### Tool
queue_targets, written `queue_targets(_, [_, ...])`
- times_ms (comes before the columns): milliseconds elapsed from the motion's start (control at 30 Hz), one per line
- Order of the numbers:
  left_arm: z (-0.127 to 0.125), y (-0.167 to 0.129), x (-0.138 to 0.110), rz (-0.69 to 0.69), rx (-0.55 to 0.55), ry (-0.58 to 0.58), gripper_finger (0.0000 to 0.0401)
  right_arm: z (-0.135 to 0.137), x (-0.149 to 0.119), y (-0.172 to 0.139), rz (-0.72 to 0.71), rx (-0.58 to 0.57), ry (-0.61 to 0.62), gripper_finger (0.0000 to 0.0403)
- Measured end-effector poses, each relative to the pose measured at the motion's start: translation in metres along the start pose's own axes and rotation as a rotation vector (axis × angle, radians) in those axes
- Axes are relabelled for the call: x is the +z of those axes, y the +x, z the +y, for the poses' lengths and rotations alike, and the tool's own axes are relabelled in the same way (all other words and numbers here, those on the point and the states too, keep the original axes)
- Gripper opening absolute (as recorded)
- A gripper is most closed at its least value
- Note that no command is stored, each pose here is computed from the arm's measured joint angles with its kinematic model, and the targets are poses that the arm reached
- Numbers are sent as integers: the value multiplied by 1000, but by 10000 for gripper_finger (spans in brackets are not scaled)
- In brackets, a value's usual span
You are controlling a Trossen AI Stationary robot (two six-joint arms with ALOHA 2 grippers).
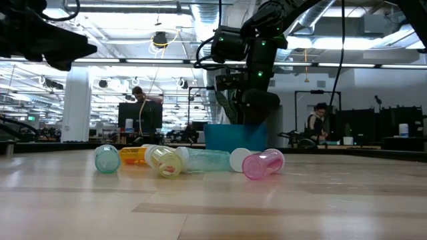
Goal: Pick and place pill bottles into a basket
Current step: Put the yellow pill bottle into the bin
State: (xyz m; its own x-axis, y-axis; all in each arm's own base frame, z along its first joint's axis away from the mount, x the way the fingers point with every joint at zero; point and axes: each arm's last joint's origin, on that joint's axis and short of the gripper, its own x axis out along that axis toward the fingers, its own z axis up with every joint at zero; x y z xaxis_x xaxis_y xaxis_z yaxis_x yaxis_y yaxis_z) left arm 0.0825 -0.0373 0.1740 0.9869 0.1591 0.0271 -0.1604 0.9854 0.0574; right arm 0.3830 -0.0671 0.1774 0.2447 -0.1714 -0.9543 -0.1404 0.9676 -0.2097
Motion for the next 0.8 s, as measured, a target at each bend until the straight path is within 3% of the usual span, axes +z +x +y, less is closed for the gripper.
queue_targets(800, [0,0,0,-1,4,-2,175,-1,4,0,-40,-14,14,306])
